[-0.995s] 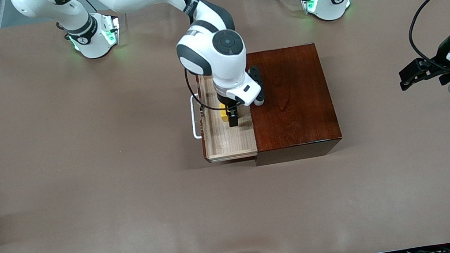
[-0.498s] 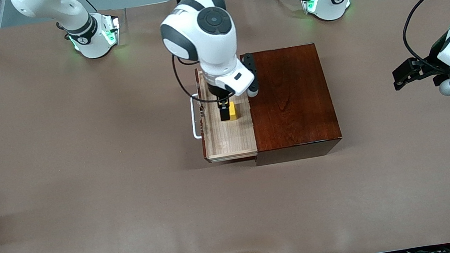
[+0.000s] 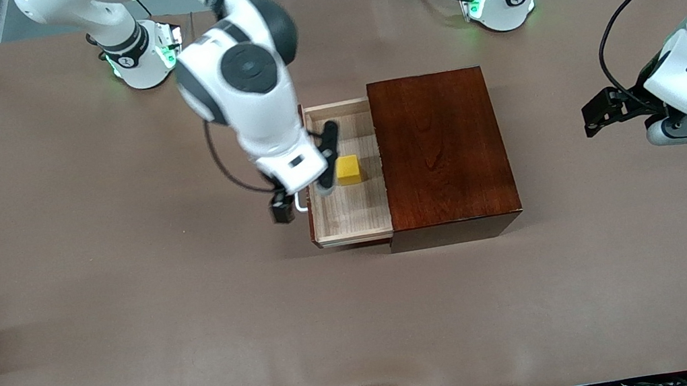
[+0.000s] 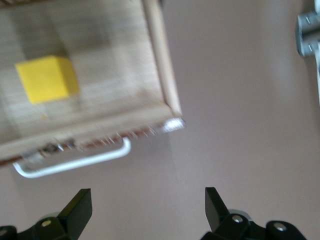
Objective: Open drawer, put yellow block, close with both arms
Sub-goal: 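Open the right gripper and lift it away from the drawer, then move the left gripper to the drawer handle while the right gripper retreats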
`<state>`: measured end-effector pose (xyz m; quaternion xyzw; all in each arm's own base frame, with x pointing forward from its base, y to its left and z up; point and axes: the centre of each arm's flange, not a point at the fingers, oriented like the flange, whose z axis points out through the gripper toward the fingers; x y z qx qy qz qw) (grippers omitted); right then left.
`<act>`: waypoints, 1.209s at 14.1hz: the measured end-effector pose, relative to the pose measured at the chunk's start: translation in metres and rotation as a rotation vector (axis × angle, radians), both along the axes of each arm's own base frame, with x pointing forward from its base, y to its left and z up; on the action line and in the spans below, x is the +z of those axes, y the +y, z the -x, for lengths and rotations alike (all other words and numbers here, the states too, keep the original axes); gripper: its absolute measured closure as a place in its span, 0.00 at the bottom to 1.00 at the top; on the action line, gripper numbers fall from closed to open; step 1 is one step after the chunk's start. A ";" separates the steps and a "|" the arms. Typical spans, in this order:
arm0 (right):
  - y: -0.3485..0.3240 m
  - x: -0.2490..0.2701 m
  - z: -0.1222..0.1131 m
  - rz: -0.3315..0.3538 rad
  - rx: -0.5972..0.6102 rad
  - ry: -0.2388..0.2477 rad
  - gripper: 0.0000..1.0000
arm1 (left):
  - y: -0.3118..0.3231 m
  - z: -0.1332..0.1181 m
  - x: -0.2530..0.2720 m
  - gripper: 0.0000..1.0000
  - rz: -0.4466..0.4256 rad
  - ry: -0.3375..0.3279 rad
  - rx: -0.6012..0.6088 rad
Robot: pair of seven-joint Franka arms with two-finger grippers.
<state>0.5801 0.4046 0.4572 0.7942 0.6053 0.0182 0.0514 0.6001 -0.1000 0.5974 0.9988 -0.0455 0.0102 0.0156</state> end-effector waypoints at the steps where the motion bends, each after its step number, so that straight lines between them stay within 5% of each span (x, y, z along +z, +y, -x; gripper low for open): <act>1: -0.018 0.002 -0.010 0.002 -0.031 0.002 0.00 | -0.001 0.000 0.000 0.00 0.000 0.001 -0.003; 9: -0.205 0.046 -0.077 -0.014 -0.324 -0.014 0.00 | -0.054 0.013 -0.006 0.00 0.010 0.024 -0.097; 13: -0.296 0.026 -0.089 -0.065 -0.485 0.058 0.00 | -0.119 0.037 -0.006 0.00 0.023 0.044 -0.217; 17: -0.389 0.022 -0.087 -0.081 -0.634 0.104 0.00 | -0.226 0.087 -0.011 0.00 0.035 0.053 -0.427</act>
